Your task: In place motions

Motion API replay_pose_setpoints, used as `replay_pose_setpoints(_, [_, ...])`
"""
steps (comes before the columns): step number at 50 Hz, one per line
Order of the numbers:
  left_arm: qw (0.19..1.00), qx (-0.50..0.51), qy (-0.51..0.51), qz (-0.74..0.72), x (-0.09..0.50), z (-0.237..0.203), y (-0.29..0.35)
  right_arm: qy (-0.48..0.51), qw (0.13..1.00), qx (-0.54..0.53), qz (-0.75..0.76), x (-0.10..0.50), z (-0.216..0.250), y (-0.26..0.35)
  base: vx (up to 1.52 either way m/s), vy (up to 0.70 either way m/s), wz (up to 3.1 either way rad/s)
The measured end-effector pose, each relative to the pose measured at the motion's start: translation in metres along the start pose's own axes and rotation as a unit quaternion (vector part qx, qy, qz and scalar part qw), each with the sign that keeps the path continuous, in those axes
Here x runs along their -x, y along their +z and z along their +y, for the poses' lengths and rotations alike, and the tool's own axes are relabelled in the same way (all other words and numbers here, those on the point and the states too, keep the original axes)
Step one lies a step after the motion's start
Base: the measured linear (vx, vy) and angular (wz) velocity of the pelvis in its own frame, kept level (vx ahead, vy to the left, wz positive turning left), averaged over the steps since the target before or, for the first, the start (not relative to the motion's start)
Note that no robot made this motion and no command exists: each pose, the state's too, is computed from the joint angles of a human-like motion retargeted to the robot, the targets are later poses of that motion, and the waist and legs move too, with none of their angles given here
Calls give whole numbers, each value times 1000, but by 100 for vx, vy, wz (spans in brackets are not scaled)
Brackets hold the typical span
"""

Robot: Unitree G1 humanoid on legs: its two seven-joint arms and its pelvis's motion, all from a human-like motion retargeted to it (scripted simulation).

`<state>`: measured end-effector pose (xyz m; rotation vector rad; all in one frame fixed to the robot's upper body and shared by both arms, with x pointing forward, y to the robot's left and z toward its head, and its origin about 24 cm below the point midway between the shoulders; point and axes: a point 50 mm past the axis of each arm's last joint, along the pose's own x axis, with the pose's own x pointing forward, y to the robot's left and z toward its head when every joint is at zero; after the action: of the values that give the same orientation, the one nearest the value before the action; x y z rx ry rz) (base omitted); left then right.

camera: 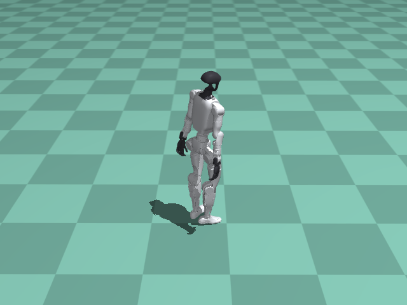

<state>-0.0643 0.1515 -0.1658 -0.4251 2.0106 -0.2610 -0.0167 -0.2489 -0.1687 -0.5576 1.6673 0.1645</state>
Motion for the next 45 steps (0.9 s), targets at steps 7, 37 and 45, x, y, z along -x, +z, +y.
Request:
replay_pose_setpoints(7, [1000, -19, 6, -15, 0, -1, 7, 27, 999, -8, 16, 0, 8, -7, 10, -8, 21])
replay_pose_setpoints(37, [995, -61, 38, -74, 13, 3, 41, 43, 999, 0, 21, 1, 21, -13, 2, -2, 6])
replay_pose_setpoints(45, [998, -42, 28, -44, 8, 4, 25, 18, 1000, -6, 16, 1, 20, -15, 0, 0, 0])
